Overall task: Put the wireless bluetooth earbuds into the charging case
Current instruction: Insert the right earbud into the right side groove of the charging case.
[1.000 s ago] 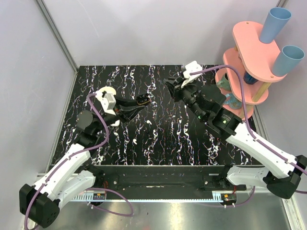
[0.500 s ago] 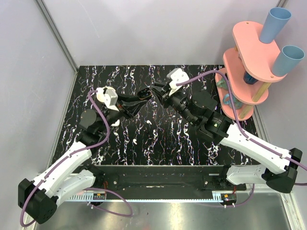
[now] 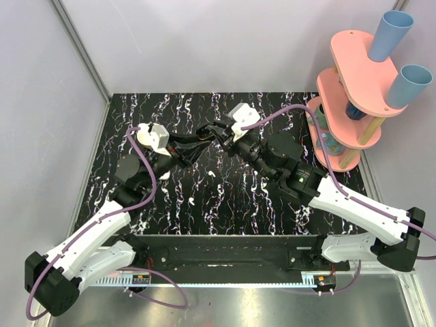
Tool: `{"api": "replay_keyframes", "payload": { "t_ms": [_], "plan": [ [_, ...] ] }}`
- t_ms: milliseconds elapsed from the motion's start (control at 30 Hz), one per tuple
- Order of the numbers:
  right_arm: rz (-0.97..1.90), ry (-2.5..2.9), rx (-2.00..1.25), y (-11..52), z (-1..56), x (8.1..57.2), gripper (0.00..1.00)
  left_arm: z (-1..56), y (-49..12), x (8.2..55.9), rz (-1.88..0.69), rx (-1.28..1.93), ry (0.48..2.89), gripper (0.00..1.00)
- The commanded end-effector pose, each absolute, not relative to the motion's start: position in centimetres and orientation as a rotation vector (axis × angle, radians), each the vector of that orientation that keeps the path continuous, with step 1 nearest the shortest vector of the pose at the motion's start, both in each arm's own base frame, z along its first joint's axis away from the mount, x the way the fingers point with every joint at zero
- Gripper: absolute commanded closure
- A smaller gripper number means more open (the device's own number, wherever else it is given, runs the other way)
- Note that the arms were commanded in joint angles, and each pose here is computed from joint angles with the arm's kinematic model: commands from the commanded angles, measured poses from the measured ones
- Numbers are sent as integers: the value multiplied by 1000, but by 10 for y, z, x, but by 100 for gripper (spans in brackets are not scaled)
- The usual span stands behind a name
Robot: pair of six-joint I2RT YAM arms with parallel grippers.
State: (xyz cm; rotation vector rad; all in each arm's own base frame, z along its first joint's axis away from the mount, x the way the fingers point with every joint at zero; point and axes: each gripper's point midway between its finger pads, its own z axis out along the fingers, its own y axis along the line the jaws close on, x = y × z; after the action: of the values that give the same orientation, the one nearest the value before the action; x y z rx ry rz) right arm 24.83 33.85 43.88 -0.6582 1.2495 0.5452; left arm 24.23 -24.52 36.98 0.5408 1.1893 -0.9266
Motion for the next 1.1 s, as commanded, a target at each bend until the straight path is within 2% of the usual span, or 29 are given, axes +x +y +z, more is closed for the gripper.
{"api": "replay_keyframes", "payload": {
  "t_ms": [0,1067],
  "plan": [
    [534,1219,-651,341,444,248,100,402,-242,239,-924,515,1103,100],
    [445,1273,-624,340,424,265,100,410,-239,226,-936,525,1030,100]
  ]
}}
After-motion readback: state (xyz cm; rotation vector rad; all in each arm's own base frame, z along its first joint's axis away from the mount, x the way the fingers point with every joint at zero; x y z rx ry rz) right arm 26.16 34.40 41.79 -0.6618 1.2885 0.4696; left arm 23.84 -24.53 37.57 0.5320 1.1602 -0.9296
